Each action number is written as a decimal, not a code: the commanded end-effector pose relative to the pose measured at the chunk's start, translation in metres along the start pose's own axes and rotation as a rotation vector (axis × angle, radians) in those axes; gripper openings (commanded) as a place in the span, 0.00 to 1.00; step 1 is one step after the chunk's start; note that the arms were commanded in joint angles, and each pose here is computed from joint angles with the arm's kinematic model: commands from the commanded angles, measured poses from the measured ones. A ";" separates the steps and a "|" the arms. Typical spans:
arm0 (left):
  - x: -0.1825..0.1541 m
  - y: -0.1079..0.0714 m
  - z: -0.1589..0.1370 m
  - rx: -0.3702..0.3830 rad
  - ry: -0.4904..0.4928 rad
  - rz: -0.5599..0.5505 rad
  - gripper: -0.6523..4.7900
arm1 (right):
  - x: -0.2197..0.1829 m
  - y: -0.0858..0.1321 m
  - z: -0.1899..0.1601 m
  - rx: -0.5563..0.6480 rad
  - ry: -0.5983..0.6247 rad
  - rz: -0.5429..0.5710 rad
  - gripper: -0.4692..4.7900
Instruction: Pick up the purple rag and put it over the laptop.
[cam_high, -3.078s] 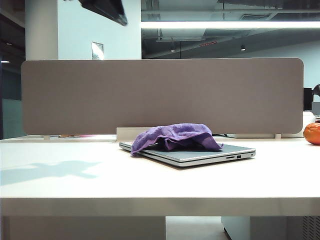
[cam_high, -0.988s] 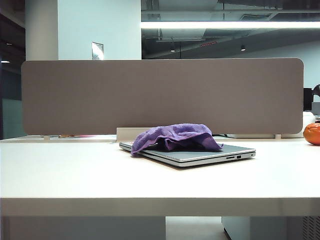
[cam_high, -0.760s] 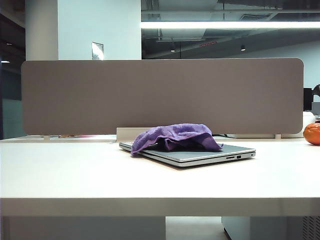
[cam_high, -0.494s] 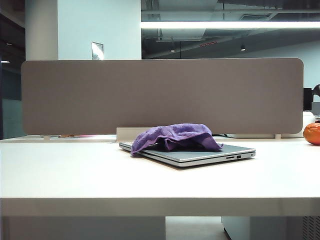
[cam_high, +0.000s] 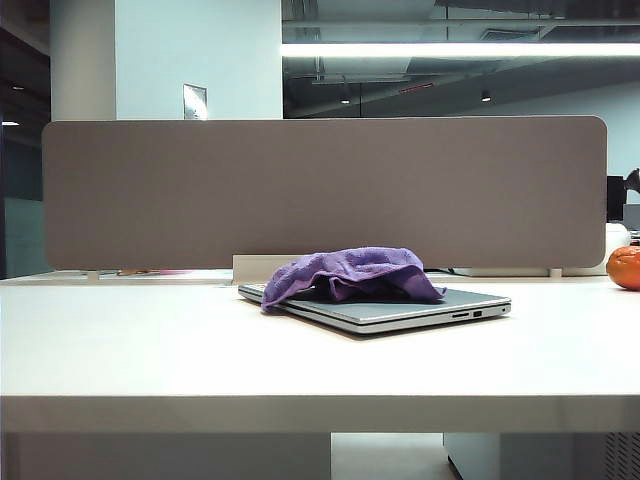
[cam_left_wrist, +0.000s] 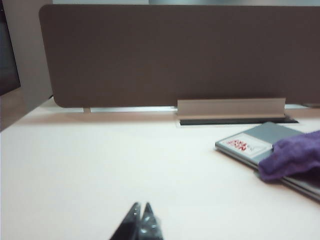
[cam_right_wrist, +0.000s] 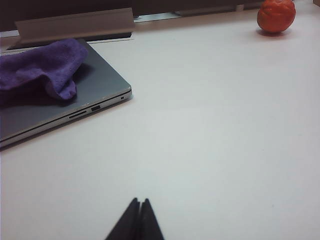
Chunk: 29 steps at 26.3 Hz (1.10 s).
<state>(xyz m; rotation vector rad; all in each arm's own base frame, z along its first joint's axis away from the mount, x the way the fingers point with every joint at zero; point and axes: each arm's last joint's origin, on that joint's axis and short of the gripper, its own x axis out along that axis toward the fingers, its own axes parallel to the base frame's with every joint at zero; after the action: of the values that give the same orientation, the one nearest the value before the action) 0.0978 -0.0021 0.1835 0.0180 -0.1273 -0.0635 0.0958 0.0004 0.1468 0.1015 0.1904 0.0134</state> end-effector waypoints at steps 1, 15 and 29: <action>-0.001 -0.001 -0.007 -0.009 0.016 -0.015 0.11 | 0.000 0.000 0.000 -0.002 -0.008 -0.004 0.13; -0.002 -0.001 -0.009 -0.006 0.034 -0.017 0.11 | 0.000 0.000 0.000 -0.003 -0.008 -0.004 0.13; -0.002 -0.001 -0.009 -0.006 0.033 -0.016 0.11 | 0.000 0.000 0.000 -0.003 -0.008 -0.004 0.13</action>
<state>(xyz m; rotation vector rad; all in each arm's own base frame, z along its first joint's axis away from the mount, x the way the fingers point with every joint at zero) 0.0972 -0.0023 0.1730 0.0107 -0.0870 -0.0721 0.0957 0.0004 0.1468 0.1015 0.1907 0.0134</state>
